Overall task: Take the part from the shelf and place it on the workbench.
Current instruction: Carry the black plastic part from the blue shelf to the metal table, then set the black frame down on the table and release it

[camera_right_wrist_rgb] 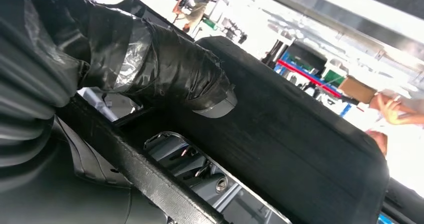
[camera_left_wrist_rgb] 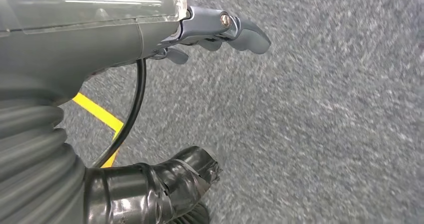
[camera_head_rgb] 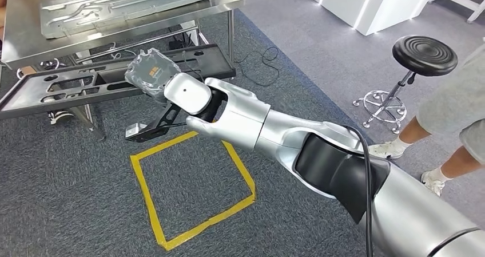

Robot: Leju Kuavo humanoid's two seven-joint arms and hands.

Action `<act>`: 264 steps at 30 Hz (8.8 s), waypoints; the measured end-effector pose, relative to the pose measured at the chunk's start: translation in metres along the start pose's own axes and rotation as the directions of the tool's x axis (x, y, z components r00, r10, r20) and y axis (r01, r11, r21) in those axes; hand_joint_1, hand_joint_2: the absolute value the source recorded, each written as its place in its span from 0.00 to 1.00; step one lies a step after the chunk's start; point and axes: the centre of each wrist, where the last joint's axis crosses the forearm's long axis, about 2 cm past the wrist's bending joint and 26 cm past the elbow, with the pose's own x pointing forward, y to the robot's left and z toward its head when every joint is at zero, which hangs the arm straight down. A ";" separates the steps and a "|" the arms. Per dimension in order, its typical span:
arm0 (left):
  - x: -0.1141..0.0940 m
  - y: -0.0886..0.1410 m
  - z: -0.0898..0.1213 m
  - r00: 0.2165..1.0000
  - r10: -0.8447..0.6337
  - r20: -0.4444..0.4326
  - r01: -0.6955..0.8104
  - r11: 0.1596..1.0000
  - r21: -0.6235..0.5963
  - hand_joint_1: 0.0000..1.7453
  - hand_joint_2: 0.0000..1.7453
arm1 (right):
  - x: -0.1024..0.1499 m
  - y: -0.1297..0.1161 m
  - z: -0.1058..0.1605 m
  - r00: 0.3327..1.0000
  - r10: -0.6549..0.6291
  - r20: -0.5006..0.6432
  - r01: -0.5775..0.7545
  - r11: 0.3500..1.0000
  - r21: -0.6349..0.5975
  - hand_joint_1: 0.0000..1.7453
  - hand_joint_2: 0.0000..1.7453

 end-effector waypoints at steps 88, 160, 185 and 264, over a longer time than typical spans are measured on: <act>-0.003 -0.005 0.001 0.999 -0.018 -0.044 0.018 1.000 -0.009 0.00 1.00 | 0.024 0.013 -0.019 0.990 -0.126 0.056 0.122 0.990 0.077 1.00 1.00; 0.001 0.010 -0.001 0.998 -0.033 -0.047 0.033 0.999 0.014 0.00 1.00 | 0.046 0.008 -0.030 0.986 -0.145 0.087 0.137 0.986 0.095 1.00 1.00; 0.002 0.014 -0.001 0.998 -0.040 -0.054 0.041 0.999 0.018 0.00 1.00 | 0.051 0.007 -0.035 0.986 -0.149 0.076 0.140 0.984 0.110 1.00 1.00; -0.005 -0.004 0.001 0.995 -0.072 -0.064 0.071 0.997 -0.014 0.00 1.00 | 0.068 -0.020 -0.049 0.989 -0.124 0.083 0.110 0.982 0.153 1.00 1.00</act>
